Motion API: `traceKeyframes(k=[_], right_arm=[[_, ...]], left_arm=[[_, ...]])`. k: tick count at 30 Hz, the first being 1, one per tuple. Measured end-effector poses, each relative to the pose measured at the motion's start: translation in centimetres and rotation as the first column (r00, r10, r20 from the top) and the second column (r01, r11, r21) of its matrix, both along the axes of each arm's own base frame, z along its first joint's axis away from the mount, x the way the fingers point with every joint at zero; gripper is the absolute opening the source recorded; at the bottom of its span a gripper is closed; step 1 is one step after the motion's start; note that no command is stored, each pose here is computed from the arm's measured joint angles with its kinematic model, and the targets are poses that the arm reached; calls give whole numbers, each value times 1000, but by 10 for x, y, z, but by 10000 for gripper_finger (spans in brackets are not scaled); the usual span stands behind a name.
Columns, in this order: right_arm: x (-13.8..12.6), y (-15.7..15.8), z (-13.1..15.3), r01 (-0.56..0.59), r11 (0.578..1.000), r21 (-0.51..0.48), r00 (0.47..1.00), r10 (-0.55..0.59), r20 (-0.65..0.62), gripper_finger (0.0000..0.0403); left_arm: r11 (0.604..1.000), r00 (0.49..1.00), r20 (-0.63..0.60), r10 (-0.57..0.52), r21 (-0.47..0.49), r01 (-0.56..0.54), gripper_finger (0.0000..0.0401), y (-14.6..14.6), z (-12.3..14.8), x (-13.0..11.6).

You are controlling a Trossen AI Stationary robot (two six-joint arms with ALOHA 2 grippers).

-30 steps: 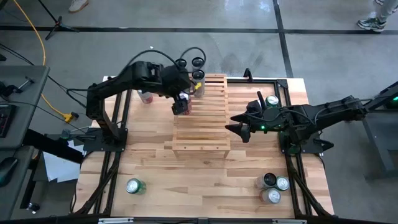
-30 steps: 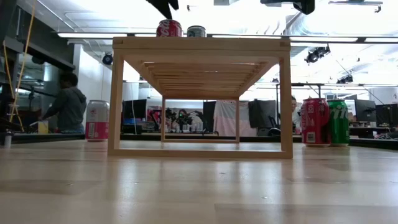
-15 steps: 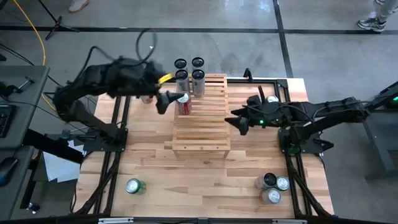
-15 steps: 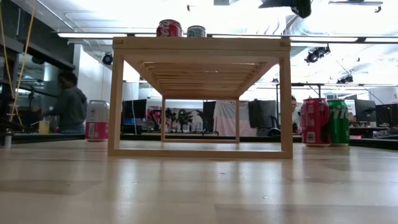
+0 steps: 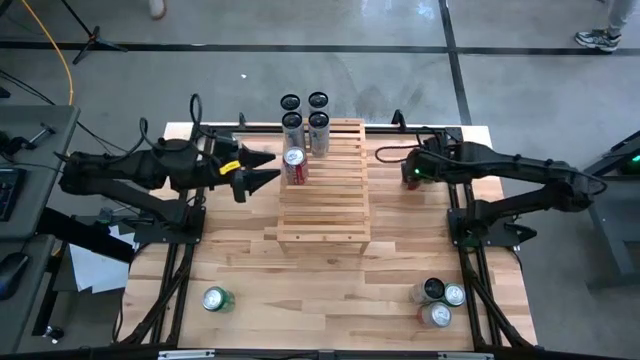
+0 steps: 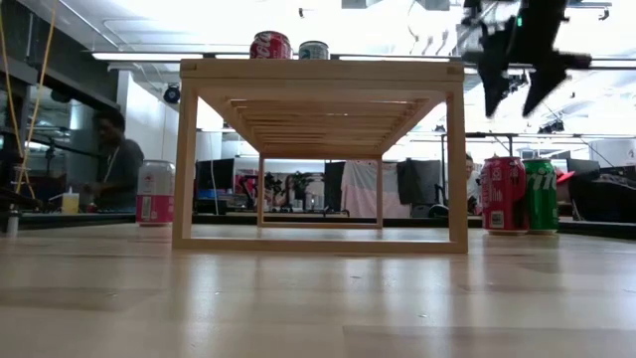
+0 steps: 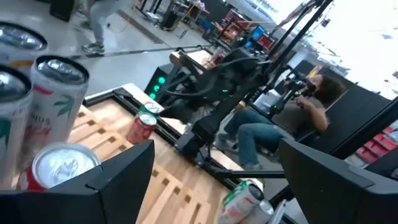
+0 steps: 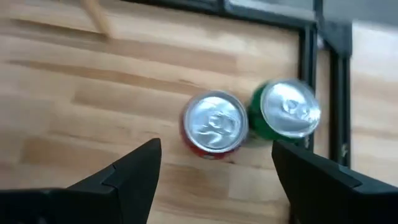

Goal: Place canned beverage on shelf
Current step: Put the red soda can on the shelf aligned with the other red soda can

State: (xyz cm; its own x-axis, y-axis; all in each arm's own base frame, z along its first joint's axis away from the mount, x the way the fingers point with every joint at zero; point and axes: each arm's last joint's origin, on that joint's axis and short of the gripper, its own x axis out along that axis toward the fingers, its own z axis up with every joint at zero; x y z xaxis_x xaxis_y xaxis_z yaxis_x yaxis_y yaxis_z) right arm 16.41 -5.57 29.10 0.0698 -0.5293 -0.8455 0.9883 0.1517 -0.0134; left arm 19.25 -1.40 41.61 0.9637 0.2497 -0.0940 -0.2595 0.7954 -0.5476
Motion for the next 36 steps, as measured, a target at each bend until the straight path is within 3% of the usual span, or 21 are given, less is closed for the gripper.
traceKeyframes(k=[7, 20, 32, 36], right_arm=[[8, -24, -38, 102, 992, 67, 980, -112, 166, 291], [3, -29, -33, 184, 982, -46, 976, -177, 130, 291], [4, -28, -34, 130, 992, -5, 985, -129, 117, 291], [1, -29, -35, 181, 983, 16, 976, -182, 116, 291]], left_arm=[[1000, 998, 62, -10, -23, 12, 333, 0, 6, -6], [999, 996, 82, -35, -23, 37, 333, -1, 8, -8], [999, 996, 81, -36, -15, 37, 332, -1, 8, -8], [999, 996, 81, -37, -16, 39, 333, -1, 8, -8]])
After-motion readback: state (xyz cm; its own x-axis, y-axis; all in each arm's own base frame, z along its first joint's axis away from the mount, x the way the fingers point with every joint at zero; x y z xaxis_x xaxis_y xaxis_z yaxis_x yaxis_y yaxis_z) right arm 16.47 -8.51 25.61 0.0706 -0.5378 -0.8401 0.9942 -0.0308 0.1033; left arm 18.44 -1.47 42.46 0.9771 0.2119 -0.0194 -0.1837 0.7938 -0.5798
